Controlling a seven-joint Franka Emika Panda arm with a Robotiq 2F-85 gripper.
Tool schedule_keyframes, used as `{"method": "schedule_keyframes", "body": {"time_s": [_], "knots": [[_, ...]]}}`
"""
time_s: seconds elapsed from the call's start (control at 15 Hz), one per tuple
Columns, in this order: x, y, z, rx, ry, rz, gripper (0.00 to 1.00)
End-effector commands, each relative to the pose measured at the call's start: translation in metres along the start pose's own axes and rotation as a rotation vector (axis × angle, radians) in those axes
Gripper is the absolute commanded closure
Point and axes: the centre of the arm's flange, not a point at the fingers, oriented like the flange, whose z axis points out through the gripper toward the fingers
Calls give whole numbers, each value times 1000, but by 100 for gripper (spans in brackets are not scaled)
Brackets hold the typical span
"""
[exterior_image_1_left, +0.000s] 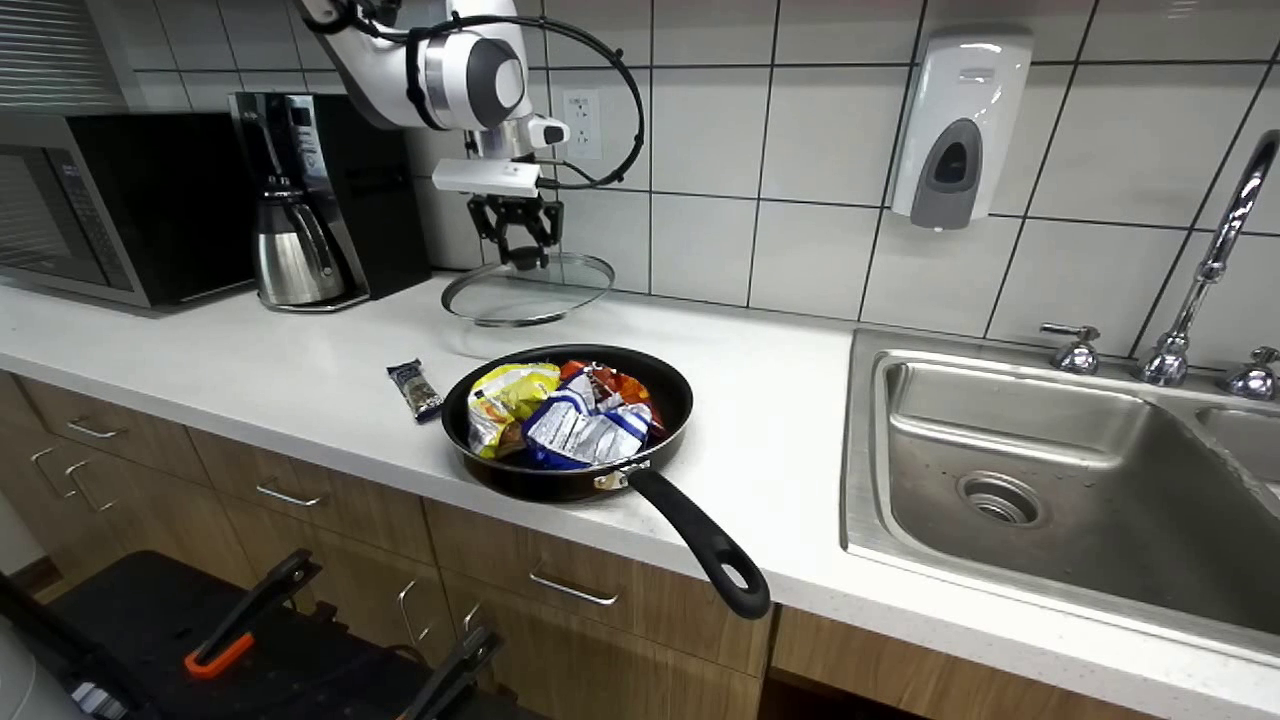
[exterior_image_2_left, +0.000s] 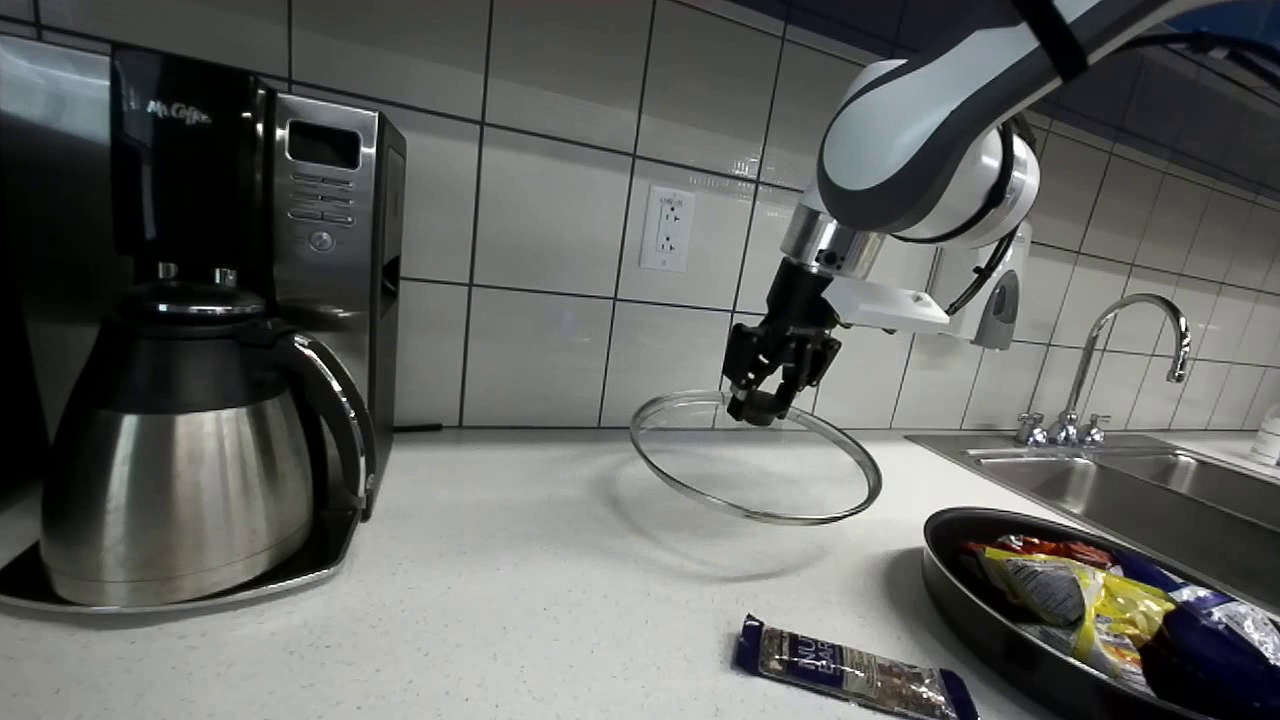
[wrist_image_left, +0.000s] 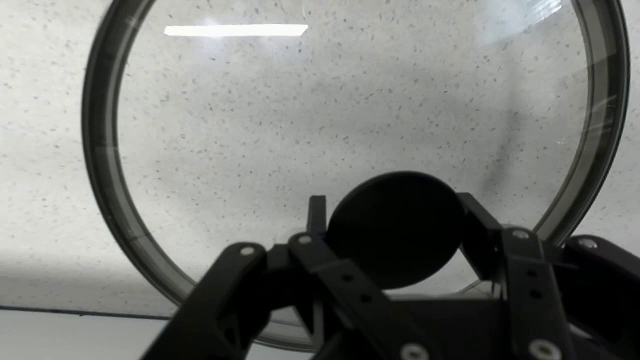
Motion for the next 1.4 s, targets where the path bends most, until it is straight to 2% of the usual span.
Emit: {"method": "schedule_keyframes", "body": {"time_s": [0.0,0.67,1.33], "knots": [[-21,12,-44,-14,21,3,61],[-76,56,-83,-10,15,22,61],[-133,81,-103,44,-3,22,61]]}}
